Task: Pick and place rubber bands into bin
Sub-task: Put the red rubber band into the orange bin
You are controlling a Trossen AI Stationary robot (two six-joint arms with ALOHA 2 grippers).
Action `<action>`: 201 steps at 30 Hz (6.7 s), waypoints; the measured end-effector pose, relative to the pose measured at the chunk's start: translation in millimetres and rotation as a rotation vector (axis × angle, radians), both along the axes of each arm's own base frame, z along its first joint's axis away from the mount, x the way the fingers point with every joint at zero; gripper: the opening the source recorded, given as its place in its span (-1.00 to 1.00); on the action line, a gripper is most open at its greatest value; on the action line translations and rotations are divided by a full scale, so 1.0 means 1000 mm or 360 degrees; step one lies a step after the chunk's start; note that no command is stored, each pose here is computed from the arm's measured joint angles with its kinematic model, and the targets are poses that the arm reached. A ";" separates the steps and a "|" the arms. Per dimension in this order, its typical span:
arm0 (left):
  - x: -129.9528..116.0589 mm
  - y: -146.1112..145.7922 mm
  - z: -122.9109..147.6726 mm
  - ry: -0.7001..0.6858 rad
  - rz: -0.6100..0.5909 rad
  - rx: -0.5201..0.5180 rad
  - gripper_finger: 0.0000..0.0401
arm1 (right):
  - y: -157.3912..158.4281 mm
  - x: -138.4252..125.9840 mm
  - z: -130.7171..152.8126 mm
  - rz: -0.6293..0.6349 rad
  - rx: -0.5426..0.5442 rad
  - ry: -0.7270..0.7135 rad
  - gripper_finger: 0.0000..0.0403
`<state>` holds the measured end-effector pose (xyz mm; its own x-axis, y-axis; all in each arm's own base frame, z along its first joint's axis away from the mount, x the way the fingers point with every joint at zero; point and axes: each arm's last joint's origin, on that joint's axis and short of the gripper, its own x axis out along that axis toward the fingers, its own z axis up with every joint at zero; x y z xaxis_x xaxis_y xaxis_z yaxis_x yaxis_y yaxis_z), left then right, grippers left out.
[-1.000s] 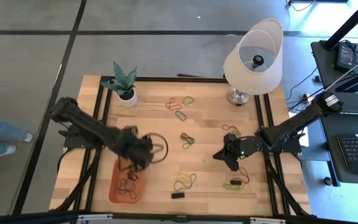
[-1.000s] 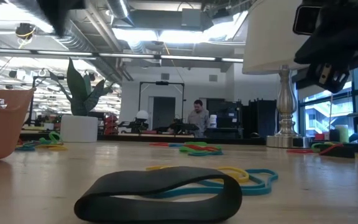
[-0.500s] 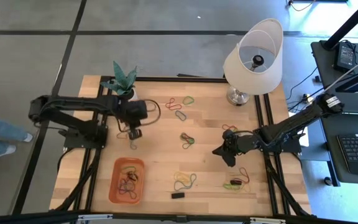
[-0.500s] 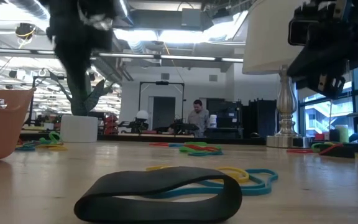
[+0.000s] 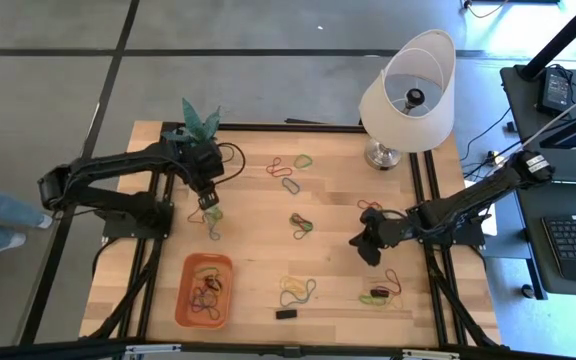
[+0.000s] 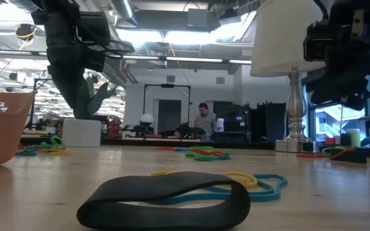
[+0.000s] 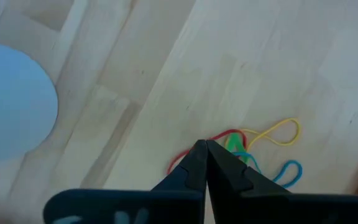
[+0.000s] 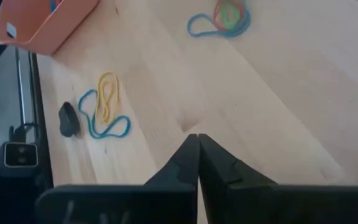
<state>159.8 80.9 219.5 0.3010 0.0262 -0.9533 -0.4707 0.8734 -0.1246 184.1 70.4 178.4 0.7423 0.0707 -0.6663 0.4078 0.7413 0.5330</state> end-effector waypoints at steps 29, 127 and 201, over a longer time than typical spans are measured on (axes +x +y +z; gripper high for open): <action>-0.024 -0.012 -0.031 0.0440 0.0622 -0.0041 -0.43 | -0.026 0.008 0.000 -0.0178 -0.0052 -0.0001 -0.96; 0.015 -0.069 0.110 0.0316 0.0657 0.0248 -0.98 | -0.029 0.009 0.000 0.0049 -0.0180 -0.0004 -0.96; 0.048 -0.252 -0.019 0.0415 0.0478 -0.0072 -0.76 | -0.017 0.006 0.000 0.0254 -0.0260 -0.0014 -0.96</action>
<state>207.4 -171.2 200.3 0.0338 0.0321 -0.9989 -0.7253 0.6884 -0.0024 190.6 53.2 178.4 0.7364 0.0793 -0.6719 0.2744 0.8727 0.4037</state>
